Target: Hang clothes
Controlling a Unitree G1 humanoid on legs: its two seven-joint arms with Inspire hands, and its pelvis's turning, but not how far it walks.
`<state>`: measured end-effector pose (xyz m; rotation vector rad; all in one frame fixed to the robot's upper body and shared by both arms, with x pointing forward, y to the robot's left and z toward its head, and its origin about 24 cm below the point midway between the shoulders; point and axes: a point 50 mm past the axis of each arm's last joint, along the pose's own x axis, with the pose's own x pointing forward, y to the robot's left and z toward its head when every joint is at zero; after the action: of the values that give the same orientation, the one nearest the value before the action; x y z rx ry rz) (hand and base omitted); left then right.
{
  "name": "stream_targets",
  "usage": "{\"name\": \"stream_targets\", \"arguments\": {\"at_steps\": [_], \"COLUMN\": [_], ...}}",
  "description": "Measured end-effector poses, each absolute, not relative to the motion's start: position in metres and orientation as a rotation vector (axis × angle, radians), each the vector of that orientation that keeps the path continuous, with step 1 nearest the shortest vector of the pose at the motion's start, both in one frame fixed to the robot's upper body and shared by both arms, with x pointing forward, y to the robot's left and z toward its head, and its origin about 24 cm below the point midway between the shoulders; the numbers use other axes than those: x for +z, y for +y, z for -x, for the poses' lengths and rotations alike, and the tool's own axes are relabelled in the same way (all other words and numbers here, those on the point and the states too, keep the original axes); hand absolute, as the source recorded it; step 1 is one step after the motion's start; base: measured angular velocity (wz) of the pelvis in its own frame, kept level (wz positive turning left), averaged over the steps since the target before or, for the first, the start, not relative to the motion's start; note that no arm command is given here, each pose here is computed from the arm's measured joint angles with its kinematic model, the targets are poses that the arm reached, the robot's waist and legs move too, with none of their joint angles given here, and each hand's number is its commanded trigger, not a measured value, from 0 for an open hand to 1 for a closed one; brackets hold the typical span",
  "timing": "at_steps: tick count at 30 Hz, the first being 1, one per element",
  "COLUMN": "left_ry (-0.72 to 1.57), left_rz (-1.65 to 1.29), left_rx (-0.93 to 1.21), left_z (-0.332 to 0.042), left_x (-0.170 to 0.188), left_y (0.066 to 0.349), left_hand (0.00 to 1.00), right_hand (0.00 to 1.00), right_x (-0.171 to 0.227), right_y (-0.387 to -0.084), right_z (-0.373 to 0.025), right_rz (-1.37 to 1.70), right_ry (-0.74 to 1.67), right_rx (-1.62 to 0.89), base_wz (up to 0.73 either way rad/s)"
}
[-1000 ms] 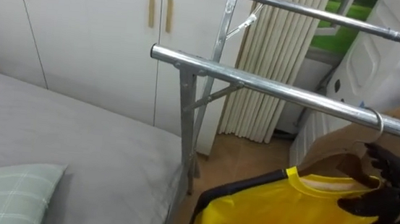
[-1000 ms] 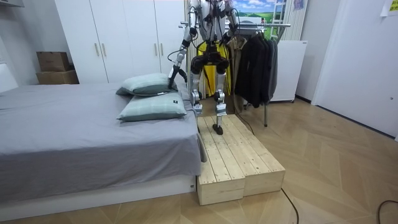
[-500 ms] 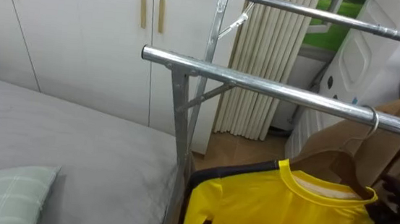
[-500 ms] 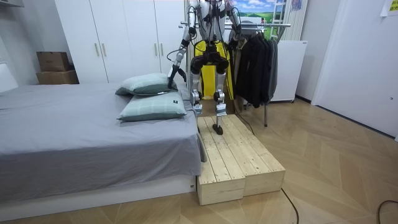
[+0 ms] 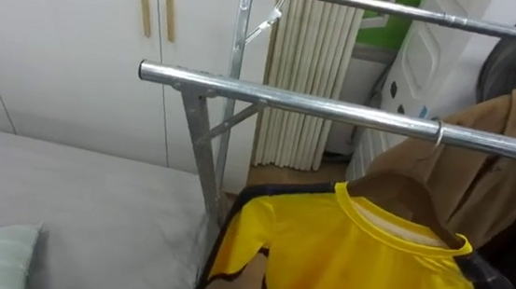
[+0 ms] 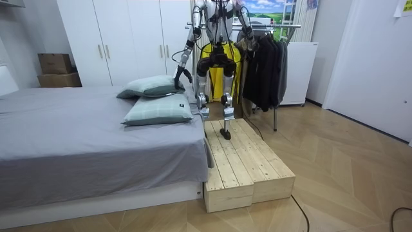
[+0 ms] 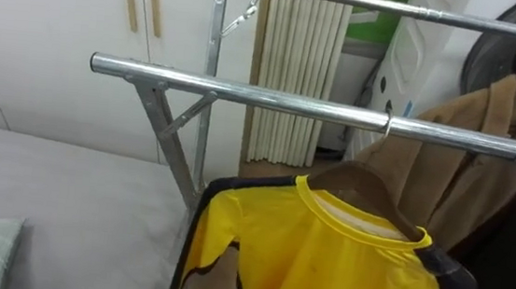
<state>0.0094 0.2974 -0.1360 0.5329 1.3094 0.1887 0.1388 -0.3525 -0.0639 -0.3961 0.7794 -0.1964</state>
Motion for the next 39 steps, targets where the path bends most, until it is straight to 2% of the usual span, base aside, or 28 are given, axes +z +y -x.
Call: {"name": "stream_targets", "arguments": {"at_steps": [4, 13, 19, 26, 32, 39], "left_ry": [1.289, 1.330, 1.354, 1.365, 1.366, 1.366], "left_rz": [-0.523, -0.413, -0.349, -0.339, -0.334, -0.244], "left_rx": [0.191, 0.219, 0.228, 0.235, 0.233, 0.272], "left_z": [-0.010, 0.003, 0.004, 0.006, 0.005, 0.001], "left_x": [-0.138, -0.148, -0.156, -0.159, -0.162, -0.165], "left_y": [0.293, 0.281, 0.270, 0.263, 0.255, 0.249], "left_hand": [0.00, 0.00, 0.00, 0.00, 0.00, 0.00], "right_hand": [0.00, 0.00, 0.00, 0.00, 0.00, 0.00], "right_x": [-0.077, -0.118, -0.142, -0.159, -0.162, -0.164], "right_y": [-0.345, -0.299, -0.271, -0.251, -0.244, -0.236], "right_z": [-0.117, -0.077, -0.046, -0.023, -0.020, -0.043], "right_rz": [0.362, 0.132, -0.147, -0.256, -0.249, -0.219], "right_ry": [0.834, 0.916, 0.979, 1.104, 1.138, 1.120], "right_rx": [-0.199, -0.230, -0.355, -0.379, -0.381, -0.309], "base_wz": [-0.12, -0.12, -0.02, 0.00, 0.00, 0.01]}}
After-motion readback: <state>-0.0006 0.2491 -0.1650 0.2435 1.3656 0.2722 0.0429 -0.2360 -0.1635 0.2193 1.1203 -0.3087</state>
